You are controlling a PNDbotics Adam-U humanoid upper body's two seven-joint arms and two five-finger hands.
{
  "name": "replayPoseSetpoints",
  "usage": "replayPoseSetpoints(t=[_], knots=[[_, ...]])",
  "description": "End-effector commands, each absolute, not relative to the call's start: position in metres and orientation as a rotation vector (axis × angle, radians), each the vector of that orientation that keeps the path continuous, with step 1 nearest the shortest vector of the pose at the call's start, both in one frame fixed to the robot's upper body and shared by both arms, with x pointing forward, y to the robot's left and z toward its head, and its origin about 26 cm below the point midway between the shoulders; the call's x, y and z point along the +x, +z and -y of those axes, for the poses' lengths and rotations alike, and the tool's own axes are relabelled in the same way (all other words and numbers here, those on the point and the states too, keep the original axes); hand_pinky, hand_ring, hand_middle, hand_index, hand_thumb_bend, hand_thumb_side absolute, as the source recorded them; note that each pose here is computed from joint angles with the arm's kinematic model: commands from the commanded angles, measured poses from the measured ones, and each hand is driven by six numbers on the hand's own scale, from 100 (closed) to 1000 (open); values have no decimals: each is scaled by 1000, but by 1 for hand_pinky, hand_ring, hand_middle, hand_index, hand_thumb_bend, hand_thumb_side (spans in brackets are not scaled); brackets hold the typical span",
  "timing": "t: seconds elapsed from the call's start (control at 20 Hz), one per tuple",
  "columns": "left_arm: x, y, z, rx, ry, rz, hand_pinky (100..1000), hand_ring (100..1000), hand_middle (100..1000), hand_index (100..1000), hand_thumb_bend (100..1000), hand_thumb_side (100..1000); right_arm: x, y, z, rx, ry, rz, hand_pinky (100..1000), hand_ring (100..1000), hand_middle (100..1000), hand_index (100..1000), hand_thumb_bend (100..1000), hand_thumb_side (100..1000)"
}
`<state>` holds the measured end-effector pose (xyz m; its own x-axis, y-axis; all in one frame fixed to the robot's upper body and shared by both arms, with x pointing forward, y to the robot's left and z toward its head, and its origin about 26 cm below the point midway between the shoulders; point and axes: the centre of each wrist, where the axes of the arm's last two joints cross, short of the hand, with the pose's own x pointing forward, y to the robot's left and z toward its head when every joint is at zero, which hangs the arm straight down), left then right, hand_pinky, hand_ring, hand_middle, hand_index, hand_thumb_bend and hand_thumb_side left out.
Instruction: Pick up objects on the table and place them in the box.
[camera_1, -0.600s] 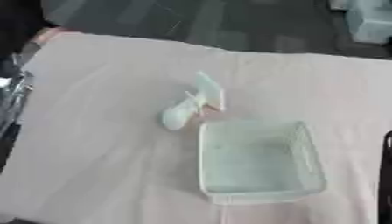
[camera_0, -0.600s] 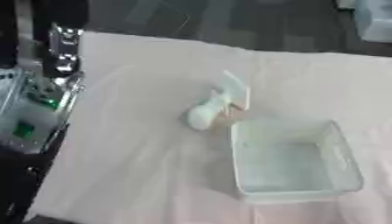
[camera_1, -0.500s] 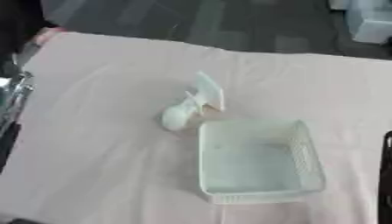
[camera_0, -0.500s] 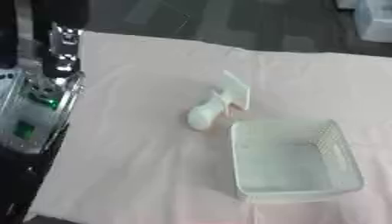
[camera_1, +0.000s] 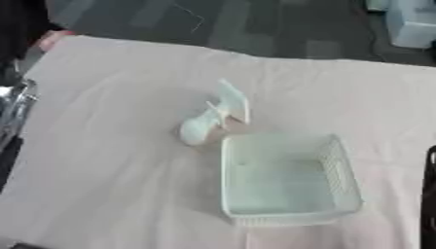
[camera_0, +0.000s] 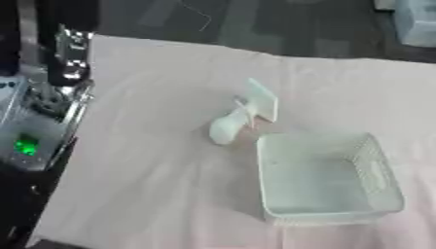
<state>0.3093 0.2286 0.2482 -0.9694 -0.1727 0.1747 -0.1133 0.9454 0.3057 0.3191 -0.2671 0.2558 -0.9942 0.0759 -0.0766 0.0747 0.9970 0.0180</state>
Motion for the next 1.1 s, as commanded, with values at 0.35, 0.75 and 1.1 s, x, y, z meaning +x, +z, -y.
replayPoseSetpoints(t=[0.35, 0.75, 1.1], knots=[[307, 263, -233, 293, -678, 2869, 835, 662, 804, 851, 214, 821, 314, 267, 267, 125, 42, -3028, 595, 564, 585, 661, 100, 1000], [304, 293, -242, 508, -1107, 2706, 740, 644, 795, 862, 132, 829, 313, 266, 261, 94, 29, -3044, 595, 566, 586, 663, 100, 1000], [301, 316, -237, 711, -1529, 2346, 745, 686, 825, 892, 100, 897, 314, 266, 257, 54, 8, -3052, 595, 566, 587, 663, 100, 1000]])
